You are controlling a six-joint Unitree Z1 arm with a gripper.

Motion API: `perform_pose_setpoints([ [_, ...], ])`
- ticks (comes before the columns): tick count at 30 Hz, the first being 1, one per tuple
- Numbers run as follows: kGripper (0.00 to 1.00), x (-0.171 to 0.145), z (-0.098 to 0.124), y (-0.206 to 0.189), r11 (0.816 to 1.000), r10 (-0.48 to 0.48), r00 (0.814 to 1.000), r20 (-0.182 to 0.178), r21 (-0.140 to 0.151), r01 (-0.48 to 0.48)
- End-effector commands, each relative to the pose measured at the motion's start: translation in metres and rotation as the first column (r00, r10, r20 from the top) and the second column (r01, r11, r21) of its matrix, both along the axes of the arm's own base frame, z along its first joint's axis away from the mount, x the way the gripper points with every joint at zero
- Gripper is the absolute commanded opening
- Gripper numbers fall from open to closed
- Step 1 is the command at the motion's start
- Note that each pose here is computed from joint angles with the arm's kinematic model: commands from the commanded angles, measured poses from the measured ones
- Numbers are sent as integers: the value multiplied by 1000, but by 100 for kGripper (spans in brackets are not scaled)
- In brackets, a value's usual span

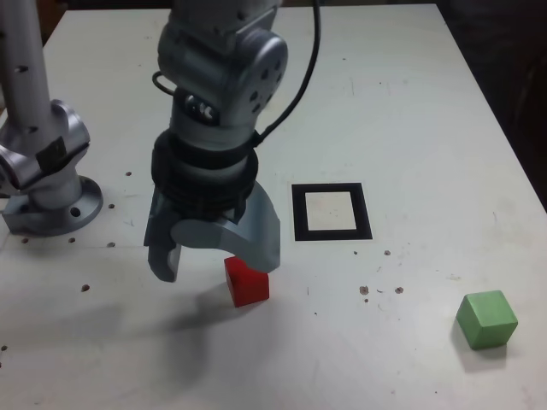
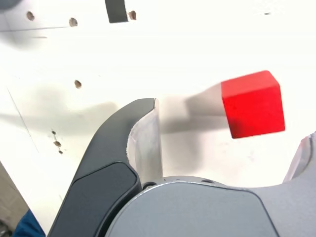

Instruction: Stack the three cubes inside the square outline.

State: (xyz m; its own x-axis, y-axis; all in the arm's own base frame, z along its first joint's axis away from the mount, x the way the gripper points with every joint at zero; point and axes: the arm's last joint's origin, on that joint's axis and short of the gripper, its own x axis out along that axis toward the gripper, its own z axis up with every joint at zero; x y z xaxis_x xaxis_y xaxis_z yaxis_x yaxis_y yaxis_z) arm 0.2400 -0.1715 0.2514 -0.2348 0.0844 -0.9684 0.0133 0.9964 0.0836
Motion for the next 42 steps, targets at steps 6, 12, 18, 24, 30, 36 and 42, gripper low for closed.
perform_pose_setpoints([
  [6,100,16,-21,-8,1000,16,1000,-21,16,-16],
  [12,99,22,-25,-4,999,47,998,-29,22,-47],
  [18,94,27,-27,5,997,72,996,-51,18,-71],
  [24,86,30,-35,10,997,80,994,-76,22,-79],
  [30,79,32,-38,10,997,80,993,-82,29,-77],
  [36,71,37,-39,9,997,70,996,-54,30,-68],
  [42,67,41,-42,7,998,61,998,-30,25,-60],
])
